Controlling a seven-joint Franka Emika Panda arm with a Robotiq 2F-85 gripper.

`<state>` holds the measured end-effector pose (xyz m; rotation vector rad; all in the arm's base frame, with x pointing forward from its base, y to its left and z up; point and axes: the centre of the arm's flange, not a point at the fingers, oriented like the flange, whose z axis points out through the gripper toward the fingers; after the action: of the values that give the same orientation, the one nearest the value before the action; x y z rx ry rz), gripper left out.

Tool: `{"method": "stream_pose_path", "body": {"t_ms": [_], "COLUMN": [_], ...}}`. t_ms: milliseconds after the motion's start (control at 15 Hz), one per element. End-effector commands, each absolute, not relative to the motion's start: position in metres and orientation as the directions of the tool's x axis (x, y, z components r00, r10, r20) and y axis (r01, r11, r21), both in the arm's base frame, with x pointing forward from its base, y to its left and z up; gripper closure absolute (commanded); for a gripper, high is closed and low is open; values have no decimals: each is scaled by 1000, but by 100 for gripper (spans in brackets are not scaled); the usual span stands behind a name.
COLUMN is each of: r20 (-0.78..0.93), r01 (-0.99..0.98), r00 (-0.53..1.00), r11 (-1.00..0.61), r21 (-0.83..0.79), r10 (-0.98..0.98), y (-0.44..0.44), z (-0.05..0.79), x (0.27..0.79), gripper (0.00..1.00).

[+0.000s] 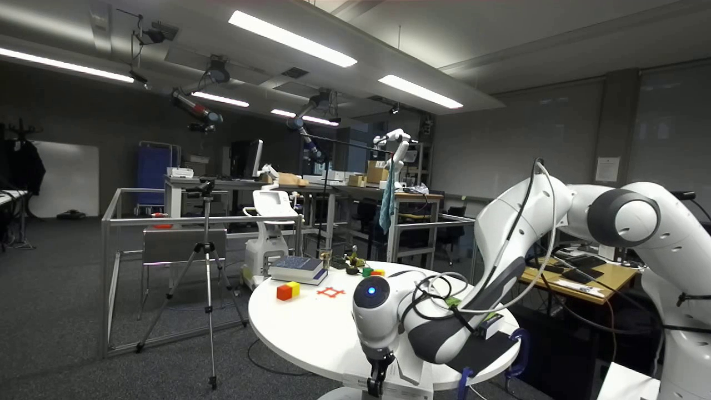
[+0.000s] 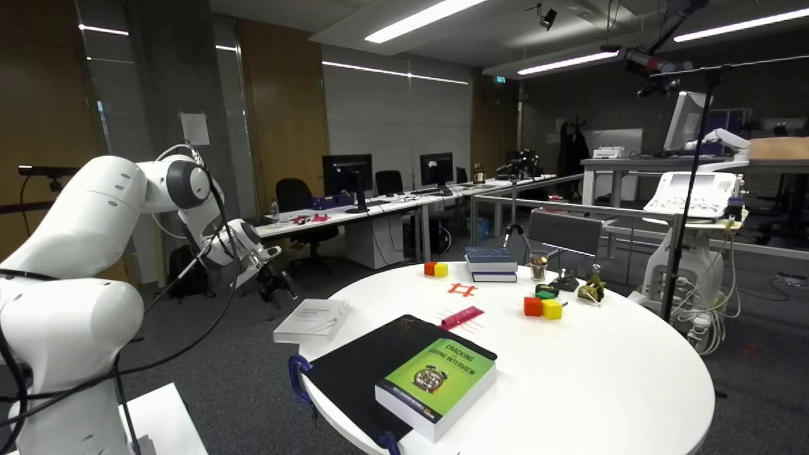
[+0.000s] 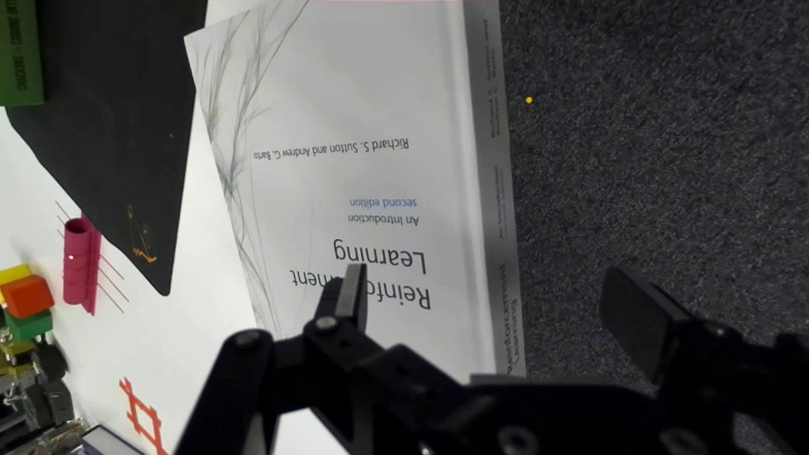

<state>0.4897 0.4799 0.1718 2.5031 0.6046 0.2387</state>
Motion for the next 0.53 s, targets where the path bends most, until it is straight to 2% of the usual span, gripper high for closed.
{"method": "stream_pose_path", "body": {"t_ms": [0, 467], "r20": [34, -29], "r01": [373, 402], "r00": [865, 819], "r11": [-688, -539], "r21": [623, 740], "r10": [501, 573], "y": [490, 503], "z": [166, 137], "x": [480, 460], "gripper": [0, 0]}}
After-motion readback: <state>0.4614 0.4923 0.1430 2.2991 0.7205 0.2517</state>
